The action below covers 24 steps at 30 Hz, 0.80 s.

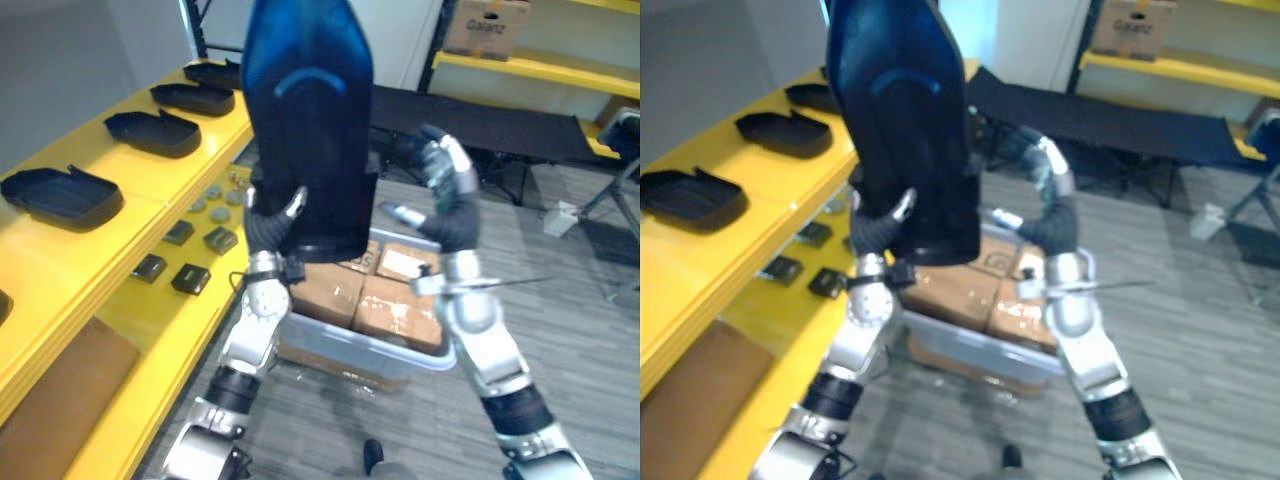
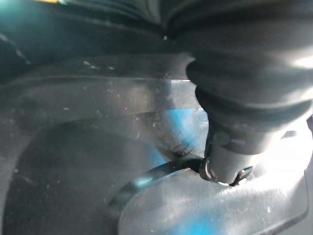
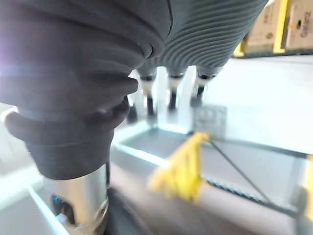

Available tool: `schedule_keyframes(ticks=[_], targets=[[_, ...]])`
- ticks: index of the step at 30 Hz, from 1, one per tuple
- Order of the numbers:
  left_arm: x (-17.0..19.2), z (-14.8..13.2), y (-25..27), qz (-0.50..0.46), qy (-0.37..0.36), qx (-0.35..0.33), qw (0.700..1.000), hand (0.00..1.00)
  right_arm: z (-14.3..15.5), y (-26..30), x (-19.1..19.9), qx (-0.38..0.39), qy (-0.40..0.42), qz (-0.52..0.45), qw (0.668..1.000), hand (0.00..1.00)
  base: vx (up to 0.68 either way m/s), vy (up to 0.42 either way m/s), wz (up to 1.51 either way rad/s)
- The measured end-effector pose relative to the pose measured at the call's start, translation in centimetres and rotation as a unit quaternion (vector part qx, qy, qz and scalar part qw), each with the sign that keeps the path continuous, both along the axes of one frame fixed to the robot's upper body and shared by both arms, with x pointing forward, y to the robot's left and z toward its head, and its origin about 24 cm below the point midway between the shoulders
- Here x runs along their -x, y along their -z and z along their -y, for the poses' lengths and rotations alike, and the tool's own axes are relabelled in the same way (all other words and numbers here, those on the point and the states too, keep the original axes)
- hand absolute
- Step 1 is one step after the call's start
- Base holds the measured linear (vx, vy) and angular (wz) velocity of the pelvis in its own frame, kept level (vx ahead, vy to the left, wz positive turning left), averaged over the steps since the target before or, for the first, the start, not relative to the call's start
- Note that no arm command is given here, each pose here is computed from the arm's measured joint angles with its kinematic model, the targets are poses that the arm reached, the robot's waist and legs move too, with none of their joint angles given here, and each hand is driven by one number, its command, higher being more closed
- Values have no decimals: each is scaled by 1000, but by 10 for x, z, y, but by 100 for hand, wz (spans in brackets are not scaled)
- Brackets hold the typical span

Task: Walk over and take plastic housings, then place them on the shelf

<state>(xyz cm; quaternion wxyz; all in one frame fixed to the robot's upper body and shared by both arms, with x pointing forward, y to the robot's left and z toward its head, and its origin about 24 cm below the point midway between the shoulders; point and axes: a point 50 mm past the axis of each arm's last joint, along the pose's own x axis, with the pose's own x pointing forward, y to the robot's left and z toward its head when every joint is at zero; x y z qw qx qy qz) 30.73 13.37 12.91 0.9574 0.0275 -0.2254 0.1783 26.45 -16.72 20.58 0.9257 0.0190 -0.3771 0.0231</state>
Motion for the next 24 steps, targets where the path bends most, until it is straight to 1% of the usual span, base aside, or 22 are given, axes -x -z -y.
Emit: schedule_keyframes(ticks=[3,5,6,7,9,12,13,14,16,18,20,21,24], targets=[[3,-19,5,-3,-60,-1,998,100,25,-3,12,-35,9,13,999,0,13,8,-7],[7,-38,9,-6,-109,3,994,100,42,3,20,-47,34,7,998,0,5,6,-5],[8,-43,10,-6,-122,-3,993,100,46,5,21,-49,40,4,998,0,1,7,-10],[10,-54,12,-8,-147,-10,989,100,55,10,26,-61,56,-5,997,0,0,5,-10],[12,-62,17,-16,-165,-7,986,100,67,17,32,-79,75,-17,994,0,-3,7,-14],[22,-78,29,-23,-194,7,981,100,91,41,48,-137,132,-49,981,0,-2,6,-11],[29,-85,35,-24,-202,17,979,100,98,57,54,-168,152,-75,971,0,5,4,-9],[35,-87,40,-21,-201,36,979,100,105,79,60,-192,183,-114,957,0,7,6,-8],[42,-85,40,-3,-189,60,980,100,111,112,70,-224,217,-174,934,0,1,2,-3],[61,-72,31,44,-155,92,983,100,106,157,87,-295,243,-249,890,0,0,0,0],[74,-62,26,65,-126,108,984,100,95,173,95,-325,239,-274,873,0,-14,7,4],[81,-57,25,74,-112,112,985,100,86,177,96,-327,226,-284,873,0,-10,10,4],[88,-55,23,79,-97,107,986,100,78,177,92,-310,210,-289,881,0,-6,2,11]])
